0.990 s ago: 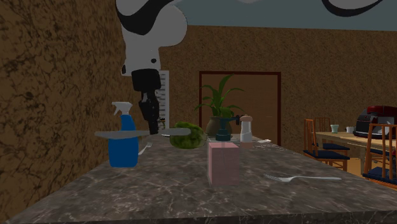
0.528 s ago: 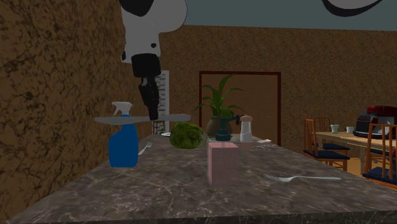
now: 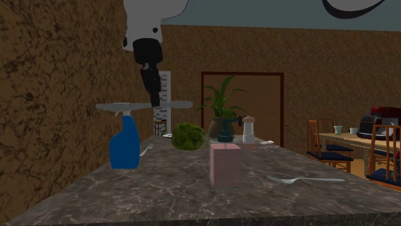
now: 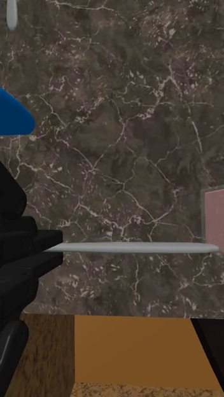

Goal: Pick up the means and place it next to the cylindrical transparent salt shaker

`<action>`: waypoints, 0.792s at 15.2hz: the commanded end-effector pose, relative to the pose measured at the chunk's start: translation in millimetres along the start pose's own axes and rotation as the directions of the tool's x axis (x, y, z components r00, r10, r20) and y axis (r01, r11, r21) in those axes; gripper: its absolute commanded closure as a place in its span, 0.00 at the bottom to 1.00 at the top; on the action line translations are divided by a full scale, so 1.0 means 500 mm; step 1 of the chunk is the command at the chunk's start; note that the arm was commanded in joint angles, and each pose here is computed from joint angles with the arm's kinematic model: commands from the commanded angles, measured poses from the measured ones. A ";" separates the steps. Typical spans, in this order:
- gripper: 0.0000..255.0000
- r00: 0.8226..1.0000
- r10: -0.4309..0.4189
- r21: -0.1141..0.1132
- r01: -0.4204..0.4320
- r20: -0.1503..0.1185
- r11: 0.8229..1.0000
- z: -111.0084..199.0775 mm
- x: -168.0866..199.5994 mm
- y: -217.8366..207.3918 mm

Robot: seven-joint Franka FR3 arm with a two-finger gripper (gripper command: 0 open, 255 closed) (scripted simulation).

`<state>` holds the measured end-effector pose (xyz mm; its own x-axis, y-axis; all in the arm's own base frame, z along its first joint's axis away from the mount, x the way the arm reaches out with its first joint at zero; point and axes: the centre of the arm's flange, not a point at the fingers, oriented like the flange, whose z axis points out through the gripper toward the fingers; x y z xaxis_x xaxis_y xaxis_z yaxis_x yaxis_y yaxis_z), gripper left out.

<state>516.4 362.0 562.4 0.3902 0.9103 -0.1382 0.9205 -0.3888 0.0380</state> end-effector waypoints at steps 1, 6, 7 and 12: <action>1.00 1.000 0.000 0.000 0.000 0.000 1.000 -0.021 -0.004 0.001; 1.00 1.000 0.000 0.000 0.000 0.000 1.000 -0.073 -0.011 0.003; 1.00 1.000 0.000 0.000 0.000 0.000 1.000 -0.084 -0.013 0.003; 1.00 1.000 0.000 0.000 0.000 0.000 1.000 -0.088 -0.082 0.044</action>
<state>520.4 334.3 613.1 0.3907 0.9101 -0.1385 0.9203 -0.3893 0.0379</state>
